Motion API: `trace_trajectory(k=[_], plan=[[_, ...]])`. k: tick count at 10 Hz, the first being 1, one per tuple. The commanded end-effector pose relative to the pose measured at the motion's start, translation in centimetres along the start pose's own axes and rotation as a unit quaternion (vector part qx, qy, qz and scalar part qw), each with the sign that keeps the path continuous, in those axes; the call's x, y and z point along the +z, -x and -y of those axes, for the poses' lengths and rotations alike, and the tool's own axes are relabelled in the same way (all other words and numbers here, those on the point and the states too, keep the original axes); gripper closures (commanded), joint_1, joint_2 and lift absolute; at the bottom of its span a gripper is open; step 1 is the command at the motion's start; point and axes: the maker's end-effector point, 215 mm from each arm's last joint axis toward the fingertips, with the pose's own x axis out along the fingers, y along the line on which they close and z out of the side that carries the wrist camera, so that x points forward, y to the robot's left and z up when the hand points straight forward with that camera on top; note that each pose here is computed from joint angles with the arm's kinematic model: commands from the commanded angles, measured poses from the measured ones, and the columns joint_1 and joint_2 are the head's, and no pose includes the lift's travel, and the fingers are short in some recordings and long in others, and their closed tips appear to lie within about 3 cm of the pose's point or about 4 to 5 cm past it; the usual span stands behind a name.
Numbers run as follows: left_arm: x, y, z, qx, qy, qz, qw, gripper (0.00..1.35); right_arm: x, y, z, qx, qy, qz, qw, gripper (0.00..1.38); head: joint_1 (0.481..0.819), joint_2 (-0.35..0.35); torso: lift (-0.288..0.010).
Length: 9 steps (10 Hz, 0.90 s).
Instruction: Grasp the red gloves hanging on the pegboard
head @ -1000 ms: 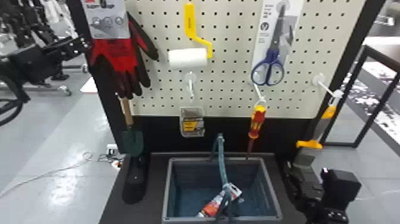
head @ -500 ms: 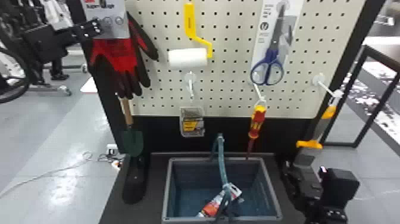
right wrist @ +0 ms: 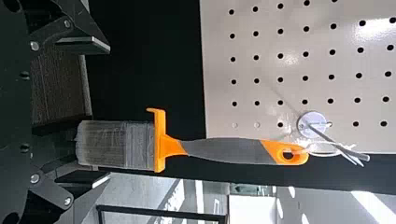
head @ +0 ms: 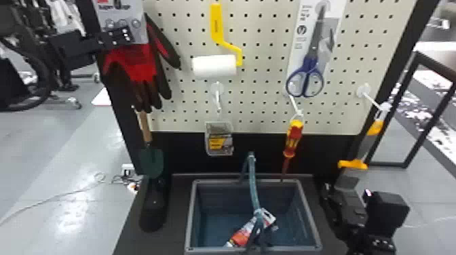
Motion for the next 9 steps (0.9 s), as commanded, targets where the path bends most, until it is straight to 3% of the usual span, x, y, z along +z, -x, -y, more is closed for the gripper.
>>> trace_trajectory(k=[1,3,4,5,9], plan=[[-0.2,-0.4,0.1,-0.004,0.002,-0.006,1.0,0.34,0.1,0.0,0.0,0.001,0.0,0.001,1.0,0.32,0.549,0.0,-0.1],[-0.8,-1.0,0.5,-0.016,0.011,-0.015,0.9997,0.93,0.1,-0.1,-0.2,0.004,0.0,0.001,1.0,0.32,0.549,0.0,-0.1],[-1.0,-1.1,0.5,-0.017,0.012,-0.018,0.9996,1.14,0.0,-0.1,-0.2,0.004,0.0,0.0,1.0,0.32,0.549,0.0,-0.1],[-1.1,-1.1,0.5,-0.018,0.014,-0.019,0.9996,1.22,0.0,-0.1,-0.2,0.004,0.001,0.0,1.0,0.32,0.549,0.0,-0.1],[-1.6,-1.0,0.5,-0.022,0.019,-0.022,0.9993,1.22,0.1,-0.1,-0.2,0.004,0.001,0.001,1.0,0.32,0.549,0.0,-0.1]])
